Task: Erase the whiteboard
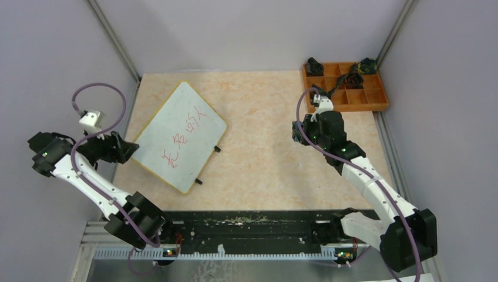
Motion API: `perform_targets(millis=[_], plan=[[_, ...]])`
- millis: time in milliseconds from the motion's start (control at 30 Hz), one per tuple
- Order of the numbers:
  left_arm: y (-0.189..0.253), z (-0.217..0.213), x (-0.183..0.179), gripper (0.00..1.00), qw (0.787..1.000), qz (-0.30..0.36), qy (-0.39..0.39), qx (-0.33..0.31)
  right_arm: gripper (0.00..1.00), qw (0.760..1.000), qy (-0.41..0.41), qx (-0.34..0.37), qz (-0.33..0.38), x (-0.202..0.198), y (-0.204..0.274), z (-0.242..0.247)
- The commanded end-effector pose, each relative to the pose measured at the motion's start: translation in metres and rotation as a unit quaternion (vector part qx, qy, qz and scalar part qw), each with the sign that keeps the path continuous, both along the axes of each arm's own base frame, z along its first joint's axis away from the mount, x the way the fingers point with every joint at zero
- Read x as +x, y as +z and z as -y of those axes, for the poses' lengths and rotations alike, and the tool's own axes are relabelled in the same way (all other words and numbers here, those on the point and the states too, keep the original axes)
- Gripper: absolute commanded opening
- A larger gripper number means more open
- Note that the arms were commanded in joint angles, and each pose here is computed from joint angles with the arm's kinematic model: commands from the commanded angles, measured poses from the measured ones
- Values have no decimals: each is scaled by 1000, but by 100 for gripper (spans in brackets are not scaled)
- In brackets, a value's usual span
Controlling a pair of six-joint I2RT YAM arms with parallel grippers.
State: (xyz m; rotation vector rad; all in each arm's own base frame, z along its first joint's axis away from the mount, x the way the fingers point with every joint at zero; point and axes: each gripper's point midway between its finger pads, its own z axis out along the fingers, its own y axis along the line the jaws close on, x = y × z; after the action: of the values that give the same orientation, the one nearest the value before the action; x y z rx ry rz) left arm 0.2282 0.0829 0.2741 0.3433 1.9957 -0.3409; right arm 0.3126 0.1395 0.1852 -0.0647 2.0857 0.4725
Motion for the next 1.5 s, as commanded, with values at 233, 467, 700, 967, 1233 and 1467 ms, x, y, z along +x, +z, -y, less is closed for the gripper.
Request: perform_targets(millis=[233, 467, 700, 967, 1233, 1467], plan=[[-29, -1, -6, 72, 1000, -25, -18, 2, 0, 994, 78, 19, 70, 16, 55, -51], [-38, -8, -1, 65, 999, -31, -26, -7, 0, 990, 114, 16, 86, 20, 73, -77], [-40, -5, 1, 50, 999, -27, -29, -25, 0, 983, 152, 10, 104, 27, 86, -112], [-32, -2, 2, 43, 999, -20, -24, -33, 0, 977, 178, 10, 116, 39, 89, -144], [-36, -6, 2, 36, 999, -33, -21, -36, 0, 968, 215, 2, 128, 47, 80, -179], [-43, -13, 3, 29, 998, -52, -16, -45, 0, 964, 223, -9, 145, 61, 74, -202]])
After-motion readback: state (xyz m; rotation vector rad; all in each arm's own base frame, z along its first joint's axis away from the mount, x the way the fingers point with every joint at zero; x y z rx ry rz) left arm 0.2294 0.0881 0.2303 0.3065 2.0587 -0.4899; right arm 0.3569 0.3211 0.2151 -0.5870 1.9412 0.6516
